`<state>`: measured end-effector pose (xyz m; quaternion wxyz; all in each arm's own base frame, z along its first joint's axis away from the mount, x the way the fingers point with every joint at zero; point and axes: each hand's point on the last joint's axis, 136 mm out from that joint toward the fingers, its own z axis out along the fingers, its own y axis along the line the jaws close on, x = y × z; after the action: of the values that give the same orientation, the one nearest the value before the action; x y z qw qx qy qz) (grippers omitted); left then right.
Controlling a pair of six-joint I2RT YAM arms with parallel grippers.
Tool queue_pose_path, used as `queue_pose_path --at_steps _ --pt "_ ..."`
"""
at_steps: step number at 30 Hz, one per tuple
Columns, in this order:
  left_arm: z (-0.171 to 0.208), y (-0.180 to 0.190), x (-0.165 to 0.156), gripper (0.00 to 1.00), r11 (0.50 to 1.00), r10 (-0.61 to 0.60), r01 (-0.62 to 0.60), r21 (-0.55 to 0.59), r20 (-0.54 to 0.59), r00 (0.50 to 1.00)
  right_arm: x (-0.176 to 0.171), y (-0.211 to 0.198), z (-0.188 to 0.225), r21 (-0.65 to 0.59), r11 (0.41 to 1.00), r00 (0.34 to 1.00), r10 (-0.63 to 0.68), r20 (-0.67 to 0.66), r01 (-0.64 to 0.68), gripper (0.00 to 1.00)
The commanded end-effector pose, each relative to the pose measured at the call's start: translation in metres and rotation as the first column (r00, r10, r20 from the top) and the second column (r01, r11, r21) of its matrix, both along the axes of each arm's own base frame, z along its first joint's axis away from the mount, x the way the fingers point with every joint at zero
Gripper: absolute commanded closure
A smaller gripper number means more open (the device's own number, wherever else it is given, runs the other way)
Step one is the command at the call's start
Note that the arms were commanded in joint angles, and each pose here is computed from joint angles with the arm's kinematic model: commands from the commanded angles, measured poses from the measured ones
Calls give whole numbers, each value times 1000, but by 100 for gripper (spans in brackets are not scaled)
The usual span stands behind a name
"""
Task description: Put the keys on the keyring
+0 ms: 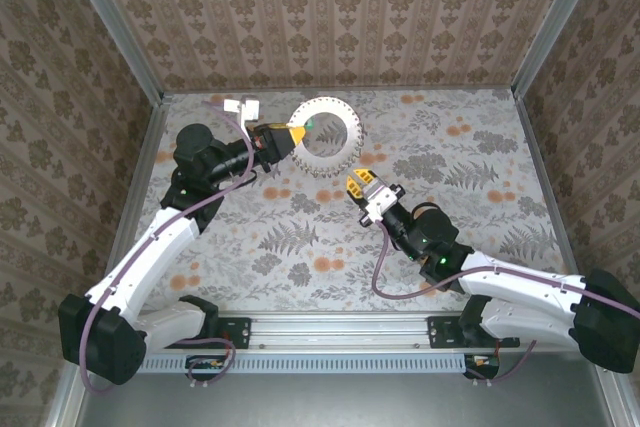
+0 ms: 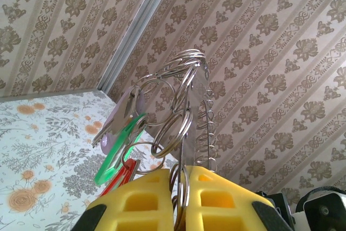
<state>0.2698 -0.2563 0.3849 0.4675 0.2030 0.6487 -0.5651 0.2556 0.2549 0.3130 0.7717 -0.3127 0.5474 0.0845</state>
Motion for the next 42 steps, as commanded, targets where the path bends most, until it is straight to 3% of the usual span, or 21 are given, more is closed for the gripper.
queue_pose_path --at_steps 1,19,33,42 --pt "18 2 -8 100 1000 -3 4 -17 64 998 -2 8 16 19 999 999 30 36 -30 81" --pt "19 -5 -13 100 1000 -17 17 0 73 997 -2 5 3 49 998 999 30 -13 -29 80" --pt "18 7 -2 100 992 125 -126 5 68 990 -2 -2 -4 56 998 999 6 -32 -5 78" --pt "17 6 -6 100 992 124 -125 -2 60 990 2 3 9 84 996 1000 5 -4 -5 78"
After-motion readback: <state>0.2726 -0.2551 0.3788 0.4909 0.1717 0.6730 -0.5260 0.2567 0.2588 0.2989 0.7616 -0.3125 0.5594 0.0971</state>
